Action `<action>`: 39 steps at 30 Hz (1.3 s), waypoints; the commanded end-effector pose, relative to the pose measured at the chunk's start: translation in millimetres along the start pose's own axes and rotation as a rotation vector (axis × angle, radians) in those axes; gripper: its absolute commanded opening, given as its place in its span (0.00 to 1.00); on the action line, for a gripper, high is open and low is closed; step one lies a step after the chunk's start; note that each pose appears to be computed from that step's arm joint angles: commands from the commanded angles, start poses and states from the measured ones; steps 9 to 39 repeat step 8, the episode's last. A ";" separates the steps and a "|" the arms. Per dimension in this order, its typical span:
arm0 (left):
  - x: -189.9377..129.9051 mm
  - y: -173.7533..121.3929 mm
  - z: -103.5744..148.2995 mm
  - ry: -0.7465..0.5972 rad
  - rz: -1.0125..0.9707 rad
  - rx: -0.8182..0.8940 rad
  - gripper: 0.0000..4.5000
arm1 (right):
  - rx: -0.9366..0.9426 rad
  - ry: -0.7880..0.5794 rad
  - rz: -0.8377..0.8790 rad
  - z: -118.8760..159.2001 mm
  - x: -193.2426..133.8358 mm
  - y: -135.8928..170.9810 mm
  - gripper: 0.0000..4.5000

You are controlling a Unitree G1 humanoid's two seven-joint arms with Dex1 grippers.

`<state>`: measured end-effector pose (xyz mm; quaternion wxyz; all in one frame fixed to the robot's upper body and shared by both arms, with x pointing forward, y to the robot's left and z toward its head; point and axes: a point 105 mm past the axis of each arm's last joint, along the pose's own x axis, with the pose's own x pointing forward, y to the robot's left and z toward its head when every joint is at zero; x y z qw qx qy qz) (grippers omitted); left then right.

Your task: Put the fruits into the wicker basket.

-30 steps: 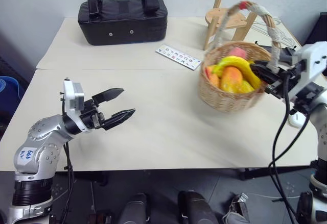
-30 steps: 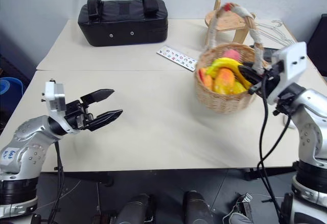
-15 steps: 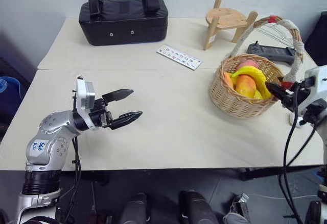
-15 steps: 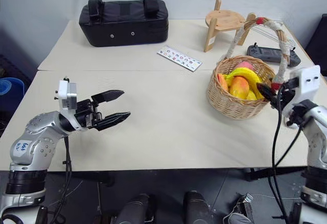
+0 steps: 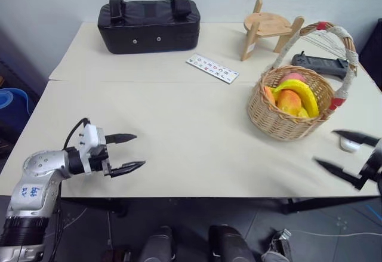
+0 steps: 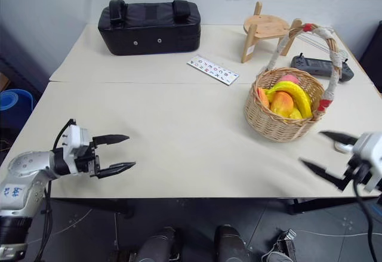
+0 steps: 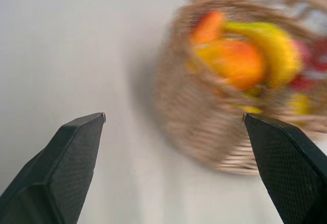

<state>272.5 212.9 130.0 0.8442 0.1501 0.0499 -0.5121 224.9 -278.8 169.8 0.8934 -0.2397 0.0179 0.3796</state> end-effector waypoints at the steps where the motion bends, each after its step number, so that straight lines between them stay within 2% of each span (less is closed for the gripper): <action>1: -4.4 -2.5 -5.9 0.038 0.031 0.060 1.00 | -0.076 -0.046 0.108 -7.1 19.2 24.5 0.99; 3: -4.8 -5.5 -11.8 0.060 0.052 0.078 1.00 | -0.115 -0.056 0.152 -16.0 33.9 34.9 0.99; 8: 0.9 -3.9 -11.4 0.059 0.106 0.134 1.00 | -0.148 -0.095 0.138 -25.8 61.6 35.8 0.99; 39: 0.9 -3.9 -11.4 0.059 0.106 0.134 1.00 | -0.148 -0.095 0.138 -25.8 61.6 35.8 0.99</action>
